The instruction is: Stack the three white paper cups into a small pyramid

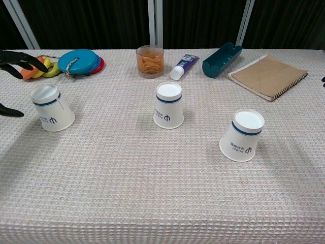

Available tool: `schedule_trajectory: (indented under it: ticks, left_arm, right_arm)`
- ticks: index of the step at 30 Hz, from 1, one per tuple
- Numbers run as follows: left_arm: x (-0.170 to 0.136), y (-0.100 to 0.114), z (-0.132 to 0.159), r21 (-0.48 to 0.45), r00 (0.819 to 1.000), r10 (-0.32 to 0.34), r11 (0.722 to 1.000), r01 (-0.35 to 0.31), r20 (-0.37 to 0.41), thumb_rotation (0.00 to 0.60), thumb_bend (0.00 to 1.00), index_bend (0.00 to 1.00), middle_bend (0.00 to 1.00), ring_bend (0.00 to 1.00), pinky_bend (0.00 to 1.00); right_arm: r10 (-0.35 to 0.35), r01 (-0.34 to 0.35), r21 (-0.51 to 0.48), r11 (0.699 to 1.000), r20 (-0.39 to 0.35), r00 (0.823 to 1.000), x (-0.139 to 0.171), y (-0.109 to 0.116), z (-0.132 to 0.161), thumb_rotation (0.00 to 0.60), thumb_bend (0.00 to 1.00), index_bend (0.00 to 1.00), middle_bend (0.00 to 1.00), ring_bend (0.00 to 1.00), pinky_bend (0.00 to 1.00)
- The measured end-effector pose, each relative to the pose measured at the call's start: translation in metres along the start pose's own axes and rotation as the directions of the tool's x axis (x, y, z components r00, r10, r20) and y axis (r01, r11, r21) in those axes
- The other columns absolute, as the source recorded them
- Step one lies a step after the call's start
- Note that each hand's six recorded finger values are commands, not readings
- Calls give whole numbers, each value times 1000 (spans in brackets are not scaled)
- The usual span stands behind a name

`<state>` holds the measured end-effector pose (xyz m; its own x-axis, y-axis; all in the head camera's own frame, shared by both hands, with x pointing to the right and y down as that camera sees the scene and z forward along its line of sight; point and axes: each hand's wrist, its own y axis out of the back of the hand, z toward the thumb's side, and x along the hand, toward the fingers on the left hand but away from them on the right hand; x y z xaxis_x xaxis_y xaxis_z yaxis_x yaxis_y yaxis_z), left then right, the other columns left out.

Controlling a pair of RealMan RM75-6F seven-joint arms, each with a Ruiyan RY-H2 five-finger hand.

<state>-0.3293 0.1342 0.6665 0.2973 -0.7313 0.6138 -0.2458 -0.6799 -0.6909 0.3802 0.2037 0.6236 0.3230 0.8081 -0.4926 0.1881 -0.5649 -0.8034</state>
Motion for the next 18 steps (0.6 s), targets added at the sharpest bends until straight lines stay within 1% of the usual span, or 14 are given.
schedule_trajectory:
  ticks: [8,10,14,18]
  left_arm:
    - [7,-6,5,-7,1000,-28,1000,28,9,600,1,217,104,120,216]
    - [8,-8,6,-6,999,-35,999,35,9,600,13,223,107,121,221]
    - [15,-11,5,-21,999,-48,999,48,2,600,73,231,109,122,233]
    - [22,-12,6,-29,999,-53,998,53,4,600,86,232,130,144,263]
  right_arm:
    - [-14,14,4,1000,-10,1000,0,4,1,600,274,183,208,24,152]
    - [-21,21,7,1000,-14,1000,1,6,2,600,274,183,208,24,153]
    - [-25,25,8,1000,-12,1000,3,7,2,600,273,183,208,24,153]
    - [-20,20,5,1000,-3,1000,4,5,0,600,273,183,208,24,152]
